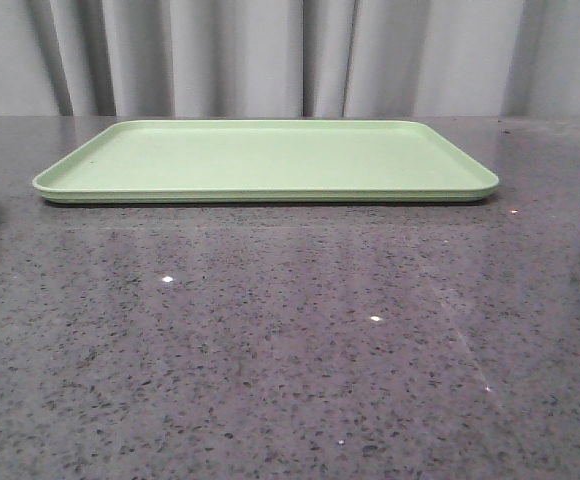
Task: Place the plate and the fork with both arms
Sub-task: 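Carry the held plate with the left gripper over the green tray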
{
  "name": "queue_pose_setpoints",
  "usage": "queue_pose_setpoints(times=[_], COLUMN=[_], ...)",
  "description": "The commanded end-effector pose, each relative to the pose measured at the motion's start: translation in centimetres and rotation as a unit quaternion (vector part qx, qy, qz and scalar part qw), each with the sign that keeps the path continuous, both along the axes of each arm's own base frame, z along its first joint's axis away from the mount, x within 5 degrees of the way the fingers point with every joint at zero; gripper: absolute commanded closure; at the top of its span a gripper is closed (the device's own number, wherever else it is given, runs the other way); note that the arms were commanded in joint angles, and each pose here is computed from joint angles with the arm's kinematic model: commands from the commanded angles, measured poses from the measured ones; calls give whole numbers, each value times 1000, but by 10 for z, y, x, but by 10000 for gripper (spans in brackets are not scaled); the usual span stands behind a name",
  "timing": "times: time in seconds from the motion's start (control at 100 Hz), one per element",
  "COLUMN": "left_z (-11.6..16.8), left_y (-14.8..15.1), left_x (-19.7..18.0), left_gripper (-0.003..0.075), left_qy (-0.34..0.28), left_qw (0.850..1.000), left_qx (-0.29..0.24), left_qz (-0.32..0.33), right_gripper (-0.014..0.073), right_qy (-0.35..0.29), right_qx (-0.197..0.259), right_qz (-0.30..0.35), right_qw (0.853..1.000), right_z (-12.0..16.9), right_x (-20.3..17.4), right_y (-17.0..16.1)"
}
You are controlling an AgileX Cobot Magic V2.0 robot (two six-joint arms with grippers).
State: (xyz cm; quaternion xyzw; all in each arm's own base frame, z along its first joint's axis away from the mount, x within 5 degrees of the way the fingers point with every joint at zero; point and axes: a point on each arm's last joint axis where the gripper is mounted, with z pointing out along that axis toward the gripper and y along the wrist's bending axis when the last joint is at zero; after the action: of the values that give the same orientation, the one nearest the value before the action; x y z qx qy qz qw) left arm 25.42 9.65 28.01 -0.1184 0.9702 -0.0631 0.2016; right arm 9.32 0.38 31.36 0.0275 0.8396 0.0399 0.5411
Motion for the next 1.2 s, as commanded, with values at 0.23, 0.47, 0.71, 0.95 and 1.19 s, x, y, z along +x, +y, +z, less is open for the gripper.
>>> queue_pose_setpoints(times=[0.23, 0.47, 0.71, 0.95, 1.19], left_z=[74, 105, 105, 97, 92], left_y=[2, -34, -92, -154, -214], left_x=[-7, 8, 52, 97, 124], left_gripper=[741, 741, 741, 741, 741], left_qy=[-111, -166, -184, -173, -168], left_qw=[993, 983, 973, 966, 955], left_qx=[-33, -57, -102, -145, -174], left_qz=[-2, -55, -90, -129, -170], right_gripper=[43, 43, 43, 43, 43], right_qy=[-44, -44, -44, -41, -41], right_qx=[-7, -7, -7, -7, -7], right_qz=[-1, -1, -1, -1, -1], right_qw=[999, 999, 999, 999, 999], right_z=[15, 15, 15, 15, 15], right_x=[4, 4, 4, 4, 4], right_y=[-1, -1, -1, -1, -1])
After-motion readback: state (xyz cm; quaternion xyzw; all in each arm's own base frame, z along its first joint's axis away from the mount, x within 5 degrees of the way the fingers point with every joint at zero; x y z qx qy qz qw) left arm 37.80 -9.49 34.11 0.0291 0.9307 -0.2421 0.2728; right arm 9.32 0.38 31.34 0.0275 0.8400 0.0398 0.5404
